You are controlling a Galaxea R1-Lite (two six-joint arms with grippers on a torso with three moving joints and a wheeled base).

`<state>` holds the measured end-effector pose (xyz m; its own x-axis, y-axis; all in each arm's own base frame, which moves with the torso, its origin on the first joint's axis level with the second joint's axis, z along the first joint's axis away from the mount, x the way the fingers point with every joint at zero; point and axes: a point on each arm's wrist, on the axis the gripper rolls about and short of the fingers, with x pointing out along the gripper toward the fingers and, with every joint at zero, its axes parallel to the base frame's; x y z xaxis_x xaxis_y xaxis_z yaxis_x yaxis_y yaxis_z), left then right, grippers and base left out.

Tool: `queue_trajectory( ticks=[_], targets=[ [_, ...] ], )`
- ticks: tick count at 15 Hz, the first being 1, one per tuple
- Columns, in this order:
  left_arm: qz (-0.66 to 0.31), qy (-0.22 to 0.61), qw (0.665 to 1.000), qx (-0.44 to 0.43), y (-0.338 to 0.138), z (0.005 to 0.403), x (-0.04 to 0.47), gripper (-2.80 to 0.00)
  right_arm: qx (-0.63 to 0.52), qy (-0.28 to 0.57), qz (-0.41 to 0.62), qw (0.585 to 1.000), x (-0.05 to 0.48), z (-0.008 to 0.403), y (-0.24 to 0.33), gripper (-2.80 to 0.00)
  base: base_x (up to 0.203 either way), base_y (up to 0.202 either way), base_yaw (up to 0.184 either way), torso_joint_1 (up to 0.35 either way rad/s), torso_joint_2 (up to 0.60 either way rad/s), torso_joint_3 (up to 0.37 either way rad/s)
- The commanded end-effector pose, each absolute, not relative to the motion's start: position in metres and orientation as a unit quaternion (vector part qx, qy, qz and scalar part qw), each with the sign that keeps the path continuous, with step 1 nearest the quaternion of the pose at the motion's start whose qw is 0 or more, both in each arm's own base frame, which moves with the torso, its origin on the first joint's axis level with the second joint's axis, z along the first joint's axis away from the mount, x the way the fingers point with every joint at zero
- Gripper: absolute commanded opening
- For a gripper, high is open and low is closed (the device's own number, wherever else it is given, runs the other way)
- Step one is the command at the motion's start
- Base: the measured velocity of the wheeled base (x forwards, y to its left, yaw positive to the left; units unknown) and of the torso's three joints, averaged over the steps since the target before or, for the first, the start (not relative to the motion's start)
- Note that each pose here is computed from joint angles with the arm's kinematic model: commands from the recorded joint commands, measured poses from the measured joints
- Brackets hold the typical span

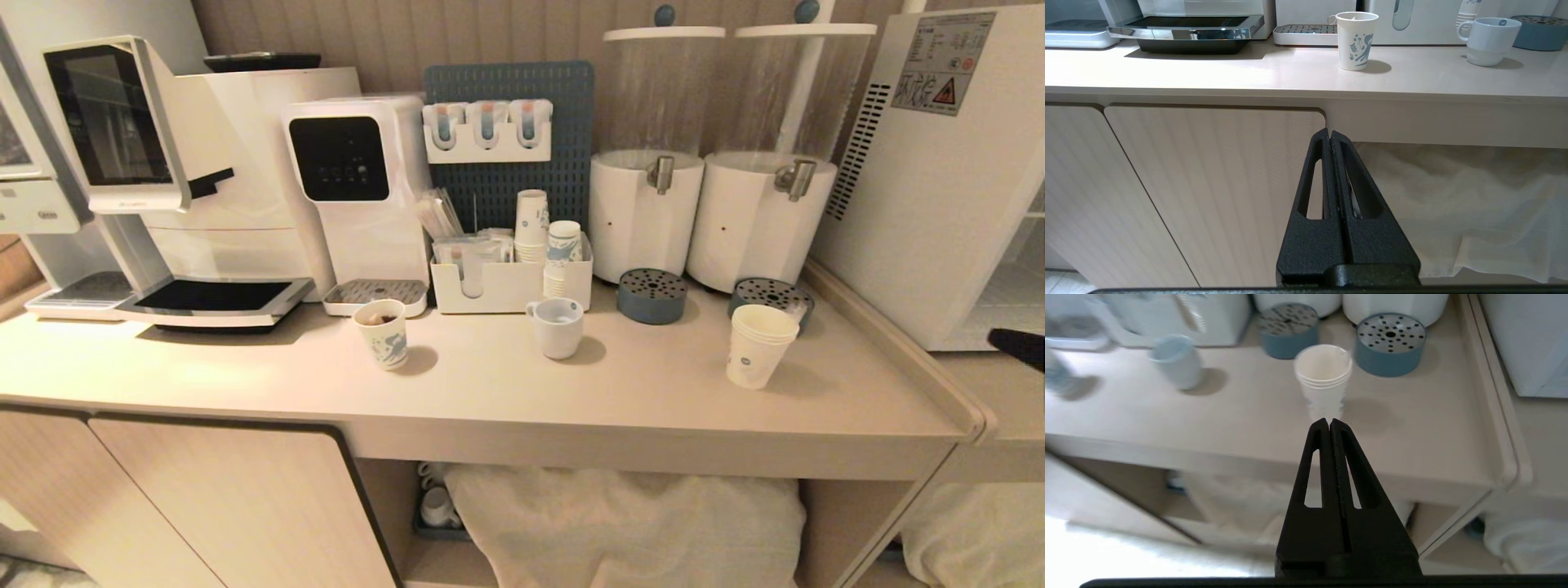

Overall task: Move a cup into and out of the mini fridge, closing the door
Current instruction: Put the paper cup in the freezer

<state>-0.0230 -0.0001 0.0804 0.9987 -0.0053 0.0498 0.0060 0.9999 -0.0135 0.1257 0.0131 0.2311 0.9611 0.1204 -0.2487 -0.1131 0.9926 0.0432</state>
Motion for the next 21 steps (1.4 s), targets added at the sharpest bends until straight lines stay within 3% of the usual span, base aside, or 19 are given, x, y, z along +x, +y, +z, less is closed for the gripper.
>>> queue_trajectory(
  ticks=[1,8,12,21],
  targets=[
    [-0.003,-0.016,1.000,-0.008,0.000,0.076,-0.022,-2.80,0.006,0.135,0.052,0.990,0.163,0.201,0.014,-2.80,0.000,0.000,0.000,0.000,0.00,0.000],
    [-0.002,-0.016,1.000,-0.008,0.000,0.076,-0.022,-2.80,-0.033,0.164,0.057,0.984,0.208,0.135,0.016,-2.80,0.000,0.000,0.000,0.000,0.00,0.000],
    [-0.002,-0.016,1.000,-0.008,0.000,0.076,-0.022,-2.80,0.000,0.183,0.103,0.978,0.223,0.104,0.000,-2.80,0.000,0.000,0.000,0.000,0.00,0.000],
    [-0.003,-0.016,1.000,-0.008,0.000,0.076,-0.022,-2.80,0.029,0.204,0.120,0.971,0.225,0.073,-0.052,-2.80,0.000,0.000,0.000,0.000,0.00,0.000]
  ],
)
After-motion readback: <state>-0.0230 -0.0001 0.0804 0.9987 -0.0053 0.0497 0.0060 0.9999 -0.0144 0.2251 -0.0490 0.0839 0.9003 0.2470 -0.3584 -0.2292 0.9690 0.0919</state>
